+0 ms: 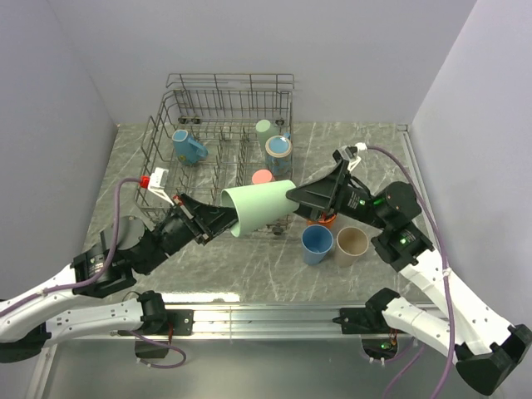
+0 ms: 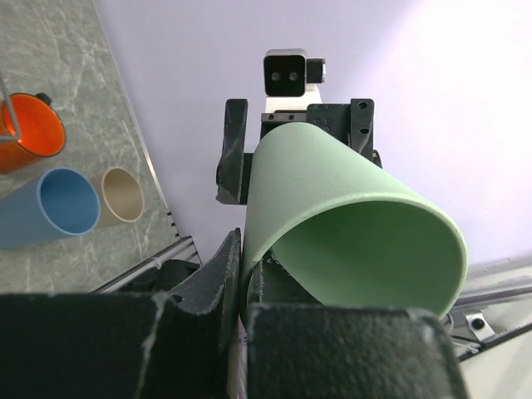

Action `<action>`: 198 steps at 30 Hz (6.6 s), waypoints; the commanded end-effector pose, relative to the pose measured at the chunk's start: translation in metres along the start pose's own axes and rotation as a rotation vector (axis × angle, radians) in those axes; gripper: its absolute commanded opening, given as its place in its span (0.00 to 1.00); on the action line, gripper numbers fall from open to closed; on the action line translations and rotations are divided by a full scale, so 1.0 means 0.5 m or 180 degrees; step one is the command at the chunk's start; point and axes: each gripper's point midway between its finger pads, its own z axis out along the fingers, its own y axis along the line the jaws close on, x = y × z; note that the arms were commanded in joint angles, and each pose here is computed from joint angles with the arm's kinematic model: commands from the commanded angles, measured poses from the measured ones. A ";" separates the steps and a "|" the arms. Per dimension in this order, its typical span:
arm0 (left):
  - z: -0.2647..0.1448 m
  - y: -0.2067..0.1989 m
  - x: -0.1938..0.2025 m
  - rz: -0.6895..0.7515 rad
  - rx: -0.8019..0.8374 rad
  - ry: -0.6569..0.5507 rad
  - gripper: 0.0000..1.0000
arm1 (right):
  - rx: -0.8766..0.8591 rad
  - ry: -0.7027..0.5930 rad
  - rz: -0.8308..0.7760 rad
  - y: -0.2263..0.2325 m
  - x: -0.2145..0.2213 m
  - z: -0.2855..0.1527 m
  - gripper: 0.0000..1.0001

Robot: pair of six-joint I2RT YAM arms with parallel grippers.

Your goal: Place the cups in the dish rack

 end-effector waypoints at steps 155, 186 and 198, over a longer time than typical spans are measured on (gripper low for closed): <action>0.050 0.284 0.107 0.1167 -0.2177 0.1171 0.85 | 0.3924 -0.0182 -0.2151 -0.294 -0.198 -0.109 0.99; 0.260 0.485 0.360 0.1565 -0.2951 0.2227 0.18 | 0.3923 -0.0594 -0.1654 -0.272 -0.074 -0.351 1.00; 0.193 0.334 0.178 0.1454 -0.2508 0.1557 0.00 | 0.3518 -0.0596 -0.1800 -0.182 -0.118 -0.268 1.00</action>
